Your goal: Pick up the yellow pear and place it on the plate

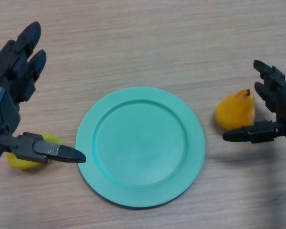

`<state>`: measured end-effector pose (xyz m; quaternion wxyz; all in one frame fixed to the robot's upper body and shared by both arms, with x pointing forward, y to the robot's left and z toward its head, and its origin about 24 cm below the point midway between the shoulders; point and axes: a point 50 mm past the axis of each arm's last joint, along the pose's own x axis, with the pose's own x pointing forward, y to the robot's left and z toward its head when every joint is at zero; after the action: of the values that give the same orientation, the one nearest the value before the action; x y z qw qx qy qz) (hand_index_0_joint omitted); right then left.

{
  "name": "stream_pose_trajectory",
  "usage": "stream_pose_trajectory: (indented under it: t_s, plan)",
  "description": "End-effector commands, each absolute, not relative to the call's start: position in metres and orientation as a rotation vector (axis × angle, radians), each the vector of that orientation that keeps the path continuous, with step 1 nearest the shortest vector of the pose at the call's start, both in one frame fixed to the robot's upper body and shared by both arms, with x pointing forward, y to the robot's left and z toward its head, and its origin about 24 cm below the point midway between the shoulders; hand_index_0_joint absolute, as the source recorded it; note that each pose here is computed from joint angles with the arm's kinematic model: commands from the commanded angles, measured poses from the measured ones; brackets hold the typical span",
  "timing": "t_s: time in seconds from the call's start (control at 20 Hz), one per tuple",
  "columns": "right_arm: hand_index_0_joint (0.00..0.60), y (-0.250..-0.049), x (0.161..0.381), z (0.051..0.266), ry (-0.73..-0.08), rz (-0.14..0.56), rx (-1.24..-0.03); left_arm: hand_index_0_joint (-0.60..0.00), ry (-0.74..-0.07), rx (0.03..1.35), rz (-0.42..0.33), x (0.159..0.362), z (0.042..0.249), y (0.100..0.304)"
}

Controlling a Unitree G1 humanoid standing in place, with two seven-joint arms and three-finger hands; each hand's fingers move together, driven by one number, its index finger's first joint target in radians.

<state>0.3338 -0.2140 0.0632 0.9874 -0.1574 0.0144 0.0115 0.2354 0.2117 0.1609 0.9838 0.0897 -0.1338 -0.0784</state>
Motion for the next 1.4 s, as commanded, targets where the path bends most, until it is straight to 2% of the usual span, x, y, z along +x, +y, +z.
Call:
stream_pose_trajectory:
  t_s: [0.05, 0.1, 0.15, 0.2, 0.25, 0.3, 0.35, 0.4, 0.6, 0.7, 0.9, 0.95, 1.0, 1.05, 1.15, 1.3, 1.4]
  plan:
    - [0.200, -0.216, 0.344, 0.108, -0.225, -0.039, -0.353, 0.000, -0.493, 0.244, -0.108, 0.224, 0.196, 0.222]
    - [0.301, -0.215, 0.345, 0.107, -0.226, -0.041, -0.356, 0.000, -0.493, 0.243, -0.107, 0.224, 0.196, 0.222]
    - [0.450, -0.212, 0.347, 0.102, -0.218, -0.039, -0.355, 0.000, -0.493, 0.244, -0.105, 0.224, 0.197, 0.222]
    - [0.550, -0.209, 0.349, 0.098, -0.199, -0.036, -0.336, 0.000, -0.490, 0.244, -0.104, 0.223, 0.196, 0.223]
    - [0.600, -0.206, 0.350, 0.093, -0.180, -0.038, -0.310, 0.000, -0.484, 0.240, -0.102, 0.223, 0.195, 0.223]
    - [0.600, -0.205, 0.351, 0.091, -0.178, -0.039, -0.319, 0.000, -0.484, 0.241, -0.100, 0.222, 0.195, 0.224]
    - [0.600, -0.205, 0.353, 0.089, -0.192, -0.055, -0.397, 0.000, -0.485, 0.244, -0.097, 0.222, 0.195, 0.224]
    - [0.600, -0.206, 0.353, 0.089, -0.196, -0.067, -0.413, 0.000, -0.486, 0.248, -0.095, 0.222, 0.195, 0.224]
    - [0.600, -0.209, 0.353, 0.095, -0.211, -0.107, -0.351, 0.000, -0.483, 0.257, -0.073, 0.221, 0.194, 0.227]
    - [0.600, -0.207, 0.351, 0.104, -0.225, -0.110, -0.326, 0.000, -0.489, 0.264, -0.069, 0.220, 0.194, 0.226]
    - [0.600, -0.196, 0.342, 0.135, -0.308, -0.084, -0.249, 0.000, -0.486, 0.264, -0.068, 0.221, 0.195, 0.226]
    - [0.600, -0.188, 0.338, 0.144, -0.335, -0.070, -0.239, 0.000, -0.489, 0.266, -0.071, 0.222, 0.194, 0.225]
    - [0.600, -0.183, 0.336, 0.146, -0.333, -0.061, -0.228, 0.000, -0.486, 0.268, -0.075, 0.222, 0.194, 0.225]
    - [0.600, -0.171, 0.332, 0.152, -0.360, -0.029, -0.228, 0.000, -0.479, 0.271, -0.086, 0.222, 0.193, 0.224]
    - [0.600, -0.150, 0.322, 0.150, -0.351, 0.029, -0.156, 0.000, -0.478, 0.267, -0.091, 0.222, 0.193, 0.224]
    - [0.600, -0.126, 0.312, 0.145, -0.347, 0.046, -0.081, 0.000, -0.471, 0.254, -0.094, 0.222, 0.192, 0.224]
    - [0.600, -0.109, 0.305, 0.137, -0.321, 0.066, -0.025, 0.000, -0.470, 0.255, -0.087, 0.223, 0.192, 0.224]
